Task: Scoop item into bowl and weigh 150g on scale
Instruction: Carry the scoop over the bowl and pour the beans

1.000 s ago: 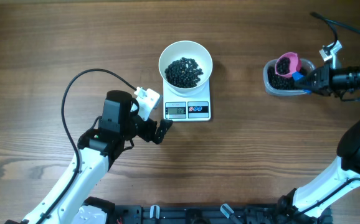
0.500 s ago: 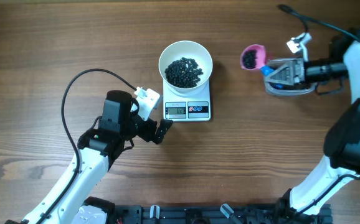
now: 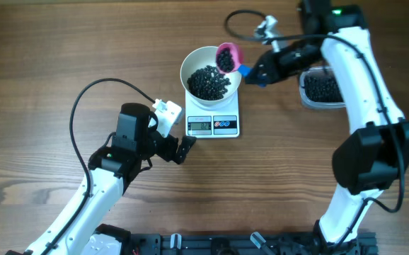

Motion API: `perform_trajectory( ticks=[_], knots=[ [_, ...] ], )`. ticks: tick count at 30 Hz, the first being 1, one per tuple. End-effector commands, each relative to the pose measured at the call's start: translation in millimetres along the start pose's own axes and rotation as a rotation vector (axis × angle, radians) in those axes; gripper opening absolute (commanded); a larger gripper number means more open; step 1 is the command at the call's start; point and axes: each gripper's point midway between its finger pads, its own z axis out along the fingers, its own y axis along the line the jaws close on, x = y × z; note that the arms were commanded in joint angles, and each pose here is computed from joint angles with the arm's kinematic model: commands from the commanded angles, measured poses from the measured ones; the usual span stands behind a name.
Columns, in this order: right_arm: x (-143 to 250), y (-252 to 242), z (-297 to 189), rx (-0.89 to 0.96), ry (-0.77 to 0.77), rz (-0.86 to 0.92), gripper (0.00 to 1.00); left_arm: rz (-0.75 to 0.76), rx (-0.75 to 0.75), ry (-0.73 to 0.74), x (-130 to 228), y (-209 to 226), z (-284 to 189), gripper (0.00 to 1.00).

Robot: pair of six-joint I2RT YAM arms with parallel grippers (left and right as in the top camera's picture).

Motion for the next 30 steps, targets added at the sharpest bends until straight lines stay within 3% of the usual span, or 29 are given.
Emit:
perform_trajectory(
  ticks=[1, 9, 14, 19, 25, 30],
  knots=[
    [-9, -18, 17, 0.284, 0.045, 0.041, 0.04, -0.003, -0.003, 0.002, 1, 0, 1, 1.0],
    [-17, -22, 32, 0.813, 0.076, -0.062, 0.04, -0.003, -0.003, 0.002, 1, 0, 1, 1.0],
    [-31, -12, 26, 1.042, 0.028, -0.157, 0.04, -0.003, -0.003, 0.002, 1, 0, 1, 1.0],
    [-36, -6, 34, 1.007, 0.013, -0.184, 0.04, -0.003, -0.003, 0.002, 1, 0, 1, 1.0],
    [-36, 5, 48, 0.815, 0.024, -0.198, 0.04, -0.003, -0.003, 0.002, 1, 0, 1, 1.0],
    [-40, 11, -6, 0.614, -0.087, -0.143, 0.04, -0.003, -0.003, 0.002, 1, 0, 1, 1.0]
  ],
)
